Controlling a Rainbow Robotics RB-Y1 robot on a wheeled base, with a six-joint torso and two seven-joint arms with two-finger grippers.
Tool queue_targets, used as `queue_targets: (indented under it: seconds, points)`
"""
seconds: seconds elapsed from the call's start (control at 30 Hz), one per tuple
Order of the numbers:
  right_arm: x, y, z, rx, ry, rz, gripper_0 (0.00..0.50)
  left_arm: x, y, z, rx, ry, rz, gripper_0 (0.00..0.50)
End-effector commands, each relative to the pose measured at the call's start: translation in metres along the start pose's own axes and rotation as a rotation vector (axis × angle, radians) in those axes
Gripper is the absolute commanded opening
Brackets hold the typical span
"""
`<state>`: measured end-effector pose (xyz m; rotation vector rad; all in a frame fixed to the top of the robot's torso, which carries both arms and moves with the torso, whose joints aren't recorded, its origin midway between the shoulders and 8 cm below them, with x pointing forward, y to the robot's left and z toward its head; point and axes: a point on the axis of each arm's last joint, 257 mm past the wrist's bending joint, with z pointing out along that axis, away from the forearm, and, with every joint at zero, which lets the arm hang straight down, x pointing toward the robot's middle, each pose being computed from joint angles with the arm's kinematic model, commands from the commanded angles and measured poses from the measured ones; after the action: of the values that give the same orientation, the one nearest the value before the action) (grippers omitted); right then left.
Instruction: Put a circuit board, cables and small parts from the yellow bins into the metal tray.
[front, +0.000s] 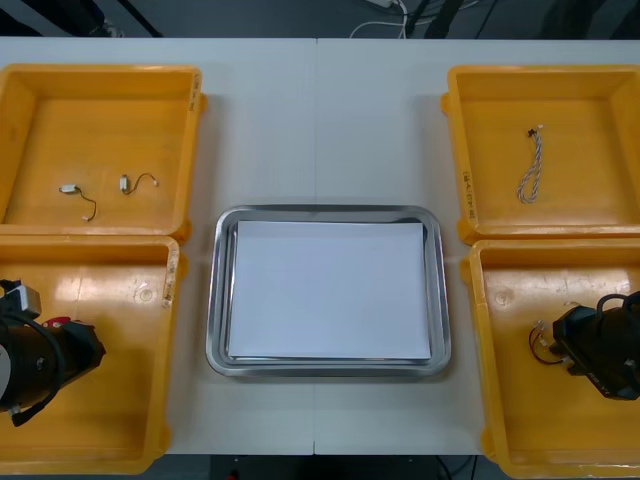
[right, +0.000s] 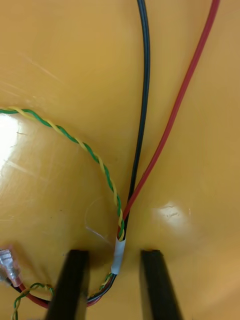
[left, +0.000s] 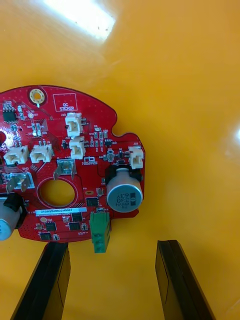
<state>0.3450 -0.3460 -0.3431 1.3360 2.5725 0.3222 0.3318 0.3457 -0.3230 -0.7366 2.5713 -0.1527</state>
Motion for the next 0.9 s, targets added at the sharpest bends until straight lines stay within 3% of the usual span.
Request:
queue_targets:
  seconds: [0.03,0.07,0.1,0.33,0.7,0.9]
  points:
    - [0.005,0.007,0.004,-0.006,0.004,0.029,0.161,0.007,0.010,0.002,-0.023,-0.001,-0.067,0.500]
    - [0.004,0.007,0.003,-0.005,0.003,0.025,0.161,0.006,0.010,0.002,-0.024,-0.004,-0.066,0.500]
    - [0.004,0.007,0.003,-0.008,0.002,0.025,0.000,0.006,0.011,0.002,-0.026,-0.004,-0.065,0.500]
    - [-0.005,0.013,-0.005,-0.011,-0.014,0.018,0.000,0.004,0.012,0.004,-0.027,-0.011,-0.069,0.500]
    - [-0.028,0.029,-0.071,0.009,-0.032,0.003,0.000,0.003,0.013,0.008,-0.044,-0.027,-0.058,0.500]
    - [-0.046,0.057,-0.107,-0.074,-0.098,-0.026,0.000,0.004,0.012,0.008,-0.045,-0.029,-0.062,0.500]
